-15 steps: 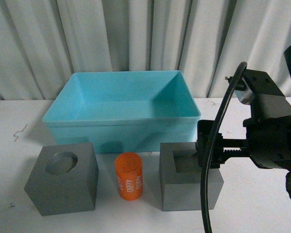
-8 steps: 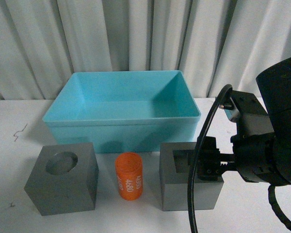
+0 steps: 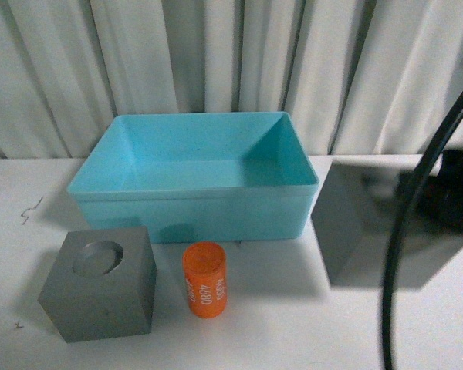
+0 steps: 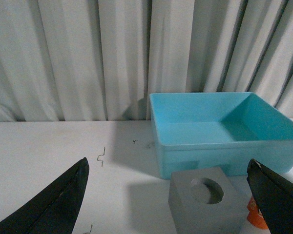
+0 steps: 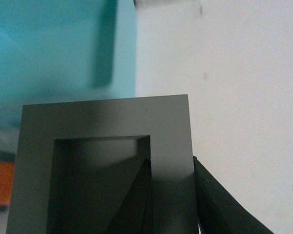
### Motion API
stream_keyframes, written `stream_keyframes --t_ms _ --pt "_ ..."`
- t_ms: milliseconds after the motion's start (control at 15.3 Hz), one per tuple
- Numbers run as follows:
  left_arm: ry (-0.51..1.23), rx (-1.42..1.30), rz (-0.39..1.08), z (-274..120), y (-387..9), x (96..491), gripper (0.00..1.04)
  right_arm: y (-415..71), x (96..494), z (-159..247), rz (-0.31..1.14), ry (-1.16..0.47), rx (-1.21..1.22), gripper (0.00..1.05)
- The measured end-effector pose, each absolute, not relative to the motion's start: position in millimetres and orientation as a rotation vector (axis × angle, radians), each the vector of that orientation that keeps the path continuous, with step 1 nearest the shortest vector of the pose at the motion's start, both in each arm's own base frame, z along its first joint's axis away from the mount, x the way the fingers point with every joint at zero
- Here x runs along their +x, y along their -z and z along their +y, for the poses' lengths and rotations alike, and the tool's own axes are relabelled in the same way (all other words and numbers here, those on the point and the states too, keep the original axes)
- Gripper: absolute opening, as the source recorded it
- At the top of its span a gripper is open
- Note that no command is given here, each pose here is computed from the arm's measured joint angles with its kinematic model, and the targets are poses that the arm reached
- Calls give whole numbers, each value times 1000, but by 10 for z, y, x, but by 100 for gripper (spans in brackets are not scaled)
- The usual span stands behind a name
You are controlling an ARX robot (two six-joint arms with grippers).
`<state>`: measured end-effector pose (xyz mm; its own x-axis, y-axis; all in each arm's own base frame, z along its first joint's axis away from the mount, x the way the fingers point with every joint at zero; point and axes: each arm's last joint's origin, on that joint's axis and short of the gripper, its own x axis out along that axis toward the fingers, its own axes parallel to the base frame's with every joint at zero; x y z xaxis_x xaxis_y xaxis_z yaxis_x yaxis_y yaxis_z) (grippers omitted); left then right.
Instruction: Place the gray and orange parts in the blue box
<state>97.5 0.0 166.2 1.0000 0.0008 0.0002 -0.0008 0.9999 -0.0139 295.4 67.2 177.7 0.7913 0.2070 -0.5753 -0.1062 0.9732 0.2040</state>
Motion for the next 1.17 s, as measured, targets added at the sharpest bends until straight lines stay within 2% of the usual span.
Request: stream_keyframes --t_ms 130,195,326,586,847,1173 --pt "0 -14 0 0 -1662 975 98 -2658 3270 584 335 -190 183 19" --pt "0 -14 0 0 -1662 975 98 -2921 3454 602 248 -199 168 19" --pt "0 -14 0 0 -1662 975 98 -3068 3736 673 224 -228 163 19" --pt "-1 -14 0 0 -1662 975 98 -2774 4578 1173 377 -288 158 19" --pt "0 -14 0 0 -1662 975 98 -2505 4946 1608 477 -314 160 19" --pt "0 -14 0 0 -1662 975 98 -2087 5171 1983 601 -260 178 18"
